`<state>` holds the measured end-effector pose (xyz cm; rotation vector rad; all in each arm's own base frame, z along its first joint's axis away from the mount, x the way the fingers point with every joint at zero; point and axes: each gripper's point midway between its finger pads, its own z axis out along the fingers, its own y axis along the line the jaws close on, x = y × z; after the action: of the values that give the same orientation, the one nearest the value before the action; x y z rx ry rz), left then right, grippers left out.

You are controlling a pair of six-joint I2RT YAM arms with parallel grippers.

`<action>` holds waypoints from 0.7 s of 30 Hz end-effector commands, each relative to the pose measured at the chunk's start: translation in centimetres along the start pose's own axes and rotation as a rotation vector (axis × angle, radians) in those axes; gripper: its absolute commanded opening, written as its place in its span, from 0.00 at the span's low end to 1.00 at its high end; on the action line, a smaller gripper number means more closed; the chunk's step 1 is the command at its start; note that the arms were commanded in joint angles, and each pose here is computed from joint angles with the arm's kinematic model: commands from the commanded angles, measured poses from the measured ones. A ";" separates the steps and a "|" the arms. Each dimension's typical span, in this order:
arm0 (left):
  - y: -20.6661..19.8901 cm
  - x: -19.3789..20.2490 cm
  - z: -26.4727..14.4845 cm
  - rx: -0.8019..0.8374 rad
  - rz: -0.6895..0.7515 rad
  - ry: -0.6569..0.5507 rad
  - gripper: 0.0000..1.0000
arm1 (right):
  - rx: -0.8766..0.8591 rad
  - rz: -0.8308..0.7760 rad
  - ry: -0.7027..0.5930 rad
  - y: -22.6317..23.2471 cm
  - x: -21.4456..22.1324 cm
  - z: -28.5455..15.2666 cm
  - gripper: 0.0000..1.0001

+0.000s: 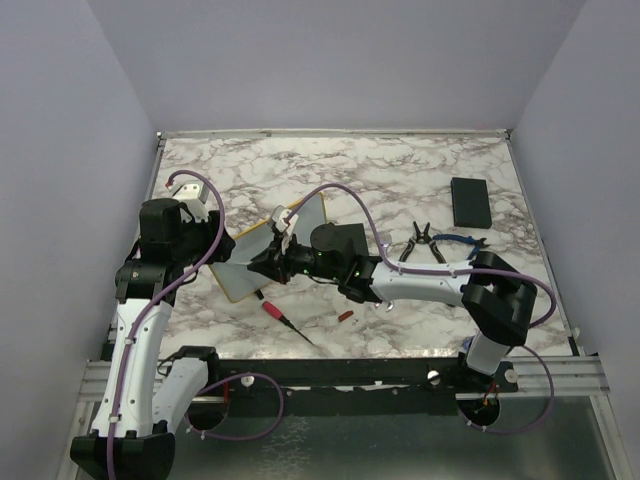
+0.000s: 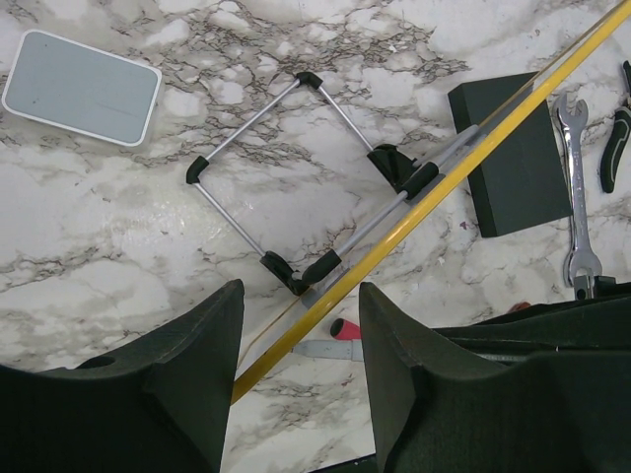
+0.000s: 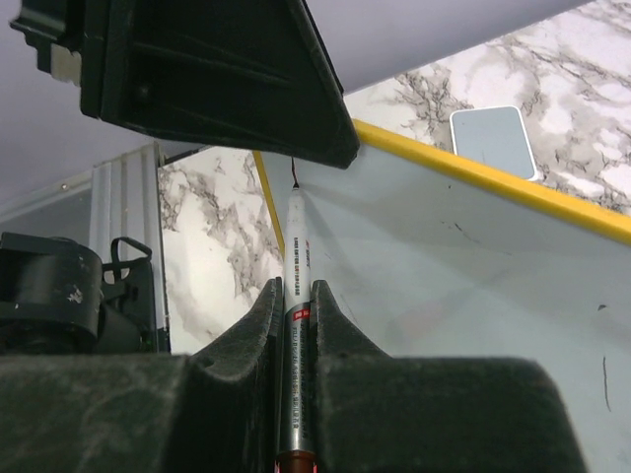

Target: Write a sentence on the whiteboard

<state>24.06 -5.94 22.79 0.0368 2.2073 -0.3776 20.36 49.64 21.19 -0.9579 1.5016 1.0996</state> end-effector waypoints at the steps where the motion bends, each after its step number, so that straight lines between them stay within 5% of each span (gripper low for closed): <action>1: -0.2 -0.2 -0.7 -0.002 0.013 -0.010 0.51 | 0.043 0.008 0.061 -0.9 3.2 0.1 0.01; 10: -0.2 -0.2 -0.7 -0.001 0.015 -0.010 0.51 | 0.050 0.022 0.104 -1.1 5.0 -0.4 0.01; 21: -0.2 -0.1 -0.7 -0.004 0.016 -0.009 0.51 | -0.046 -0.015 -0.005 1.9 0.2 -2.5 0.01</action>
<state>23.91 -6.02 22.78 0.0414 2.2090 -0.3794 19.08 48.14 17.93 -1.0008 1.5752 1.0814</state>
